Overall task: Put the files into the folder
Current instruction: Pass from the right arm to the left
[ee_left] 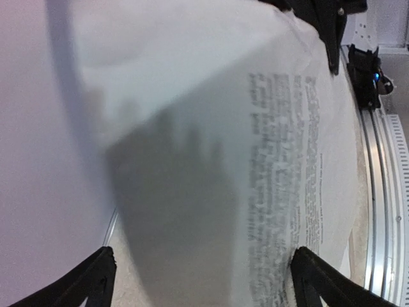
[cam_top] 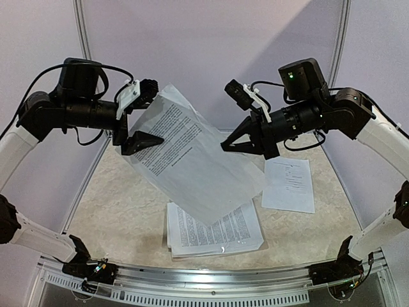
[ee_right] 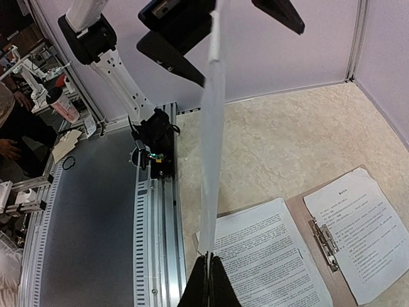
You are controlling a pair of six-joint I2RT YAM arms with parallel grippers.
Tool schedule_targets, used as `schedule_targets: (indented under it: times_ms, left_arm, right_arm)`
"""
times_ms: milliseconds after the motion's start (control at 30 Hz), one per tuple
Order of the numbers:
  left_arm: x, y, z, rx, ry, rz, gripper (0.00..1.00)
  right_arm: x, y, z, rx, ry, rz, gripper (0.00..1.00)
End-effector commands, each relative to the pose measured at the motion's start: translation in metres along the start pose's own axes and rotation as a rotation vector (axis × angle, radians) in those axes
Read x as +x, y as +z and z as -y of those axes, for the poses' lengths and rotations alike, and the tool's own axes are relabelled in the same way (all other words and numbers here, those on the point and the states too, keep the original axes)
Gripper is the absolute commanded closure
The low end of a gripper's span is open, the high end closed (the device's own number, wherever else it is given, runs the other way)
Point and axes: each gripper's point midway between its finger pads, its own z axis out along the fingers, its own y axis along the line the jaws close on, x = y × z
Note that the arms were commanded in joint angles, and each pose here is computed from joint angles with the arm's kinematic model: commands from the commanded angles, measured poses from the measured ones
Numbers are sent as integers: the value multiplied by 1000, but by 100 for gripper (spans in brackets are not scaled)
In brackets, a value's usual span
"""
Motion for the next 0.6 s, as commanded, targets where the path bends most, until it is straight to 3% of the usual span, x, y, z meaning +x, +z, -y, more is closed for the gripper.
schedule_targets:
  times_ms: [0,67,167,200,333,367,400,467,500,567]
  left_arm:
    - [17,15,16,117,-49,-58,12]
    - [14,15,27,190,-60,-44,36]
    - [5,12,42,277,-82,-4,92]
    - [3,11,43,287,-86,6,100]
    - [-6,6,35,239,-104,38,100]
    - [-10,3,29,205,-116,50,100]
    - [-15,-1,22,171,-129,63,100]
    - [-26,-10,10,111,-145,93,100]
    - [-33,-16,4,86,-152,111,100]
    - [-43,-27,-4,56,-160,146,100]
  right_arm:
    - [-1,-5,-8,-16,-33,4,100]
    - [-1,-7,-7,-3,-38,6,100]
    - [0,-7,-2,23,-39,1,100]
    - [1,-6,1,37,-37,-3,100]
    - [3,-6,20,142,-39,-1,100]
    - [4,-8,27,188,-40,8,95]
    - [5,-9,37,249,-38,18,80]
    - [5,-16,58,376,-40,60,37]
    - [3,-25,63,428,-49,97,26]
    - [5,-35,71,499,-65,150,13]
